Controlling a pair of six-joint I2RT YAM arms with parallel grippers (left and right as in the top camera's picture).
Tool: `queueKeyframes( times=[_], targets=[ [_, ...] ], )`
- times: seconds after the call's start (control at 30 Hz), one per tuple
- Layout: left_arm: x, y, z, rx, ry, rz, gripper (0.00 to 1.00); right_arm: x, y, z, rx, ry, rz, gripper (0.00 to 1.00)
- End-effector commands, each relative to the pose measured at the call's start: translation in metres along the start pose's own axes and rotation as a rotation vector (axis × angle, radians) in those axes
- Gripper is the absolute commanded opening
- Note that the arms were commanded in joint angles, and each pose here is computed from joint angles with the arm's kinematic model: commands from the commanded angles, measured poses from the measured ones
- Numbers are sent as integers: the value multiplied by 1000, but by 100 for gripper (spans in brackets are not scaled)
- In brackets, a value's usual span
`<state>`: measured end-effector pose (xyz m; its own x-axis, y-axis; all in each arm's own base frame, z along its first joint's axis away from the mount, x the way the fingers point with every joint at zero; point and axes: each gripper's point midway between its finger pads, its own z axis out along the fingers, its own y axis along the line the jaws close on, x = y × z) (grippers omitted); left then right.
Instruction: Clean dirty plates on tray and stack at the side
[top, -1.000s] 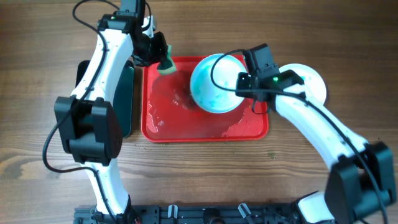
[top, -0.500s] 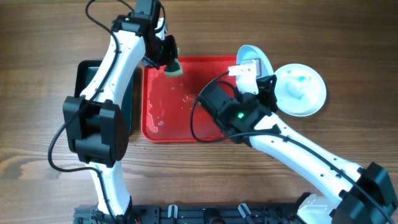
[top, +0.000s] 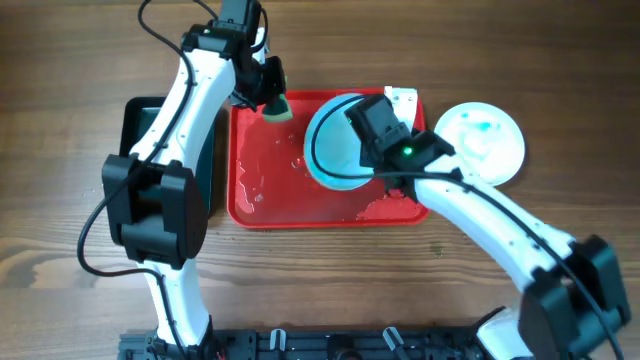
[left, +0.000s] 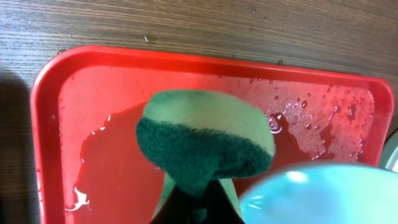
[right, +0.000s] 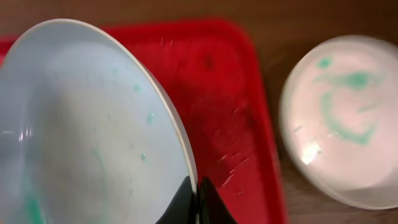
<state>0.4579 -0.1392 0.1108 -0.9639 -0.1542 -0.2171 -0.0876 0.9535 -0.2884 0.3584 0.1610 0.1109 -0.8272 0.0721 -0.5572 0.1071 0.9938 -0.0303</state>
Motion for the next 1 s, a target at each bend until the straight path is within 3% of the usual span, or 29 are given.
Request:
queueKeyframes(
  times=[0.0, 0.17, 0.3, 0.43, 0.5, 0.67, 0.77, 0.97],
  targets=[
    [-7, 3, -8, -5, -30, -14, 4, 46, 35, 35, -176, 246, 42, 4],
    [-7, 3, -8, -5, -30, -14, 4, 54, 48, 56, -279, 328, 85, 25],
    [-7, 3, -8, -5, -30, -14, 4, 29, 47, 68, -369, 252, 14, 28],
    [-7, 3, -8, -5, -30, -14, 4, 35, 61, 88, -465, 265, -88, 29],
    [-7, 3, -8, -5, -30, -14, 4, 42, 66, 94, -484, 293, -98, 28],
    [1, 4, -8, -16, 0, -16, 4, 44, 58, 97, -423, 319, 3, 4],
    [16, -2, -5, -29, 50, 0, 4, 52, 47, 99, -331, 378, 177, 4],
    [52, 0, 38, -98, 99, 60, 4, 54, 45, 99, -323, 385, 172, 4]
  ],
)
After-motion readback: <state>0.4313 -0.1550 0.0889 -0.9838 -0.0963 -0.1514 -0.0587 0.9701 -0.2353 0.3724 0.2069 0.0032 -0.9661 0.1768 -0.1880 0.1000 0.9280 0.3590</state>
